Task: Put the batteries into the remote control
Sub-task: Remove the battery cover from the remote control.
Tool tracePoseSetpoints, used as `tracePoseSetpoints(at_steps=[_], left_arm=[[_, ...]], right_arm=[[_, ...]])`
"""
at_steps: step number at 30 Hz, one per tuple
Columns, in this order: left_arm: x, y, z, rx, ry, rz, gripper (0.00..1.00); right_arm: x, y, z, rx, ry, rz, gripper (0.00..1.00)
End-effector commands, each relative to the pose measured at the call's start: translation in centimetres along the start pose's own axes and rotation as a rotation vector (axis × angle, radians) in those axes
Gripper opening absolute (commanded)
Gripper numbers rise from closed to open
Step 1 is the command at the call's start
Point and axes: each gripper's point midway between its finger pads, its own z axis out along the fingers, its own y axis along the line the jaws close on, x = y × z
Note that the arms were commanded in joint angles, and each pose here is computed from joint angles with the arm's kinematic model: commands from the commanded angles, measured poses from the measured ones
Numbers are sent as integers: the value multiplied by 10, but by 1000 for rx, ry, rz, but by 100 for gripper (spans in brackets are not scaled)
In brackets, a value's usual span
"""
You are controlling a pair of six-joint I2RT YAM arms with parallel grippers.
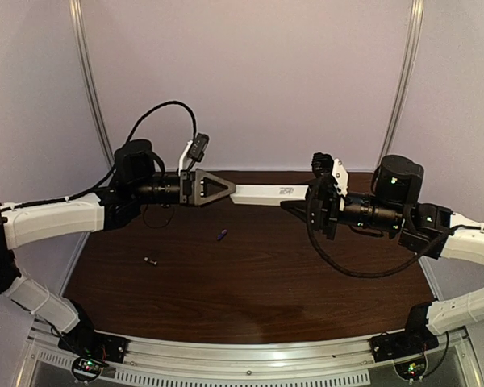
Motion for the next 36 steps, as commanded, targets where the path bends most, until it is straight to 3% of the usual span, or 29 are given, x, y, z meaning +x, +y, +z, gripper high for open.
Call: tracePoseSetpoints(at_steps=[1, 5, 18, 24, 26, 30, 36], left_arm=[[-6, -9, 9, 34, 1, -8, 66], [3, -14, 23, 67, 41, -12, 64], [9, -25, 26, 123, 54, -11, 31], [10, -33, 22, 172, 47, -12, 26], [9, -37, 20, 193, 39, -12, 27], [5, -35, 18, 151, 25, -3, 56], [1, -27, 24, 54, 42, 21, 57]], right_arm=[[-3, 0, 2, 10, -12, -33, 2], [1, 0, 3, 18, -1, -53, 2], [-4, 4, -3, 15, -18, -75, 1], [-8, 4, -9, 23, -39, -80, 0], [-7, 5, -10, 24, -37, -81, 0], [-3, 4, -8, 27, -23, -78, 0], [-1, 2, -3, 31, -6, -75, 0]])
